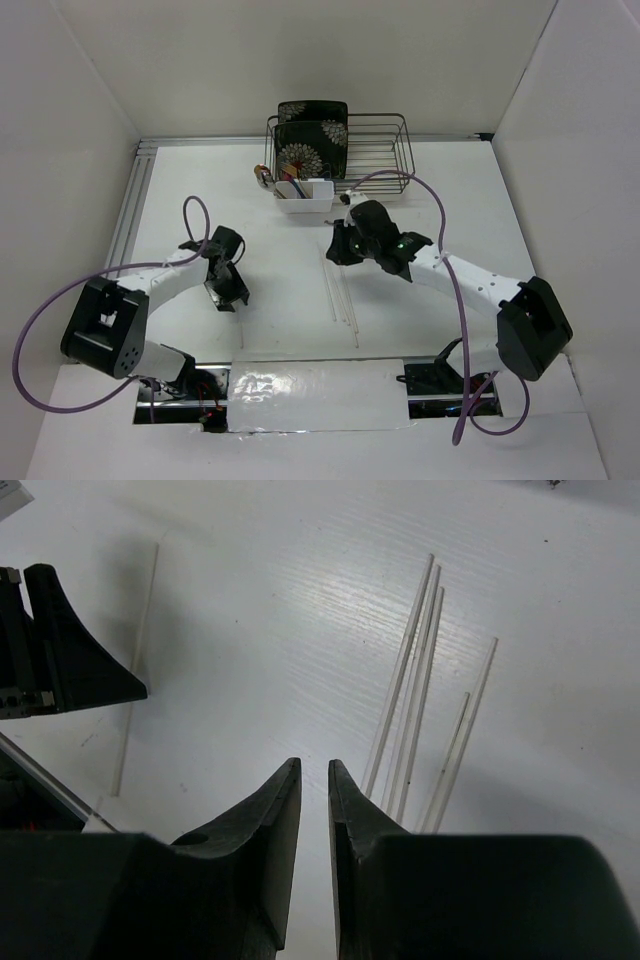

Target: Sort the eating utensils into containers

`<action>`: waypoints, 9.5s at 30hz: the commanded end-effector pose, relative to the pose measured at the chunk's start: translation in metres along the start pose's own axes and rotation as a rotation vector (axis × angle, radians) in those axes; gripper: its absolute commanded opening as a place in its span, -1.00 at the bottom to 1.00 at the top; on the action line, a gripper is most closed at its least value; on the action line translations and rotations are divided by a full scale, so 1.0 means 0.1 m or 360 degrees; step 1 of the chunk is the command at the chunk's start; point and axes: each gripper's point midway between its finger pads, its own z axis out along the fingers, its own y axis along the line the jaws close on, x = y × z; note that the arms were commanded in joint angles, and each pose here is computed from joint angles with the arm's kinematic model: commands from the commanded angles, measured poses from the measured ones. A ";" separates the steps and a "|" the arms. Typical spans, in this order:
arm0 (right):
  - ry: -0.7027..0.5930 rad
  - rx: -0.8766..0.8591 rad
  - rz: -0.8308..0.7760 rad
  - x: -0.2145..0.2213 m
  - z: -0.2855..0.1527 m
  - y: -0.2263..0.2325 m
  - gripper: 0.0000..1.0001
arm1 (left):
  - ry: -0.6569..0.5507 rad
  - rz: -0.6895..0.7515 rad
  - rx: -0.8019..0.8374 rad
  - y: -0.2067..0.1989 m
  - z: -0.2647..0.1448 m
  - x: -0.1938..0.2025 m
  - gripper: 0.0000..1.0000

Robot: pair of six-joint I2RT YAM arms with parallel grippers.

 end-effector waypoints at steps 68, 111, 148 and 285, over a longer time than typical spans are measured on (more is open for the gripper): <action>-0.0569 -0.0609 -0.0227 -1.20 -0.55 1.20 0.28 | -0.0787 0.1555 0.1930 -1.69 -2.27 0.24 -1.00; -0.1152 -0.0020 -0.0456 -3.27 -0.26 -0.10 -1.00 | -0.0974 0.0977 0.1617 -1.36 -2.29 -0.84 0.99; -0.0837 -0.0044 -0.0377 -2.37 0.59 -0.22 -0.99 | -0.0925 0.1031 0.1616 -1.24 -2.08 -0.79 0.99; -0.0770 0.0012 -0.0040 -1.54 -0.88 0.35 -1.00 | -0.0564 0.1215 0.1736 -2.34 -2.15 0.70 0.14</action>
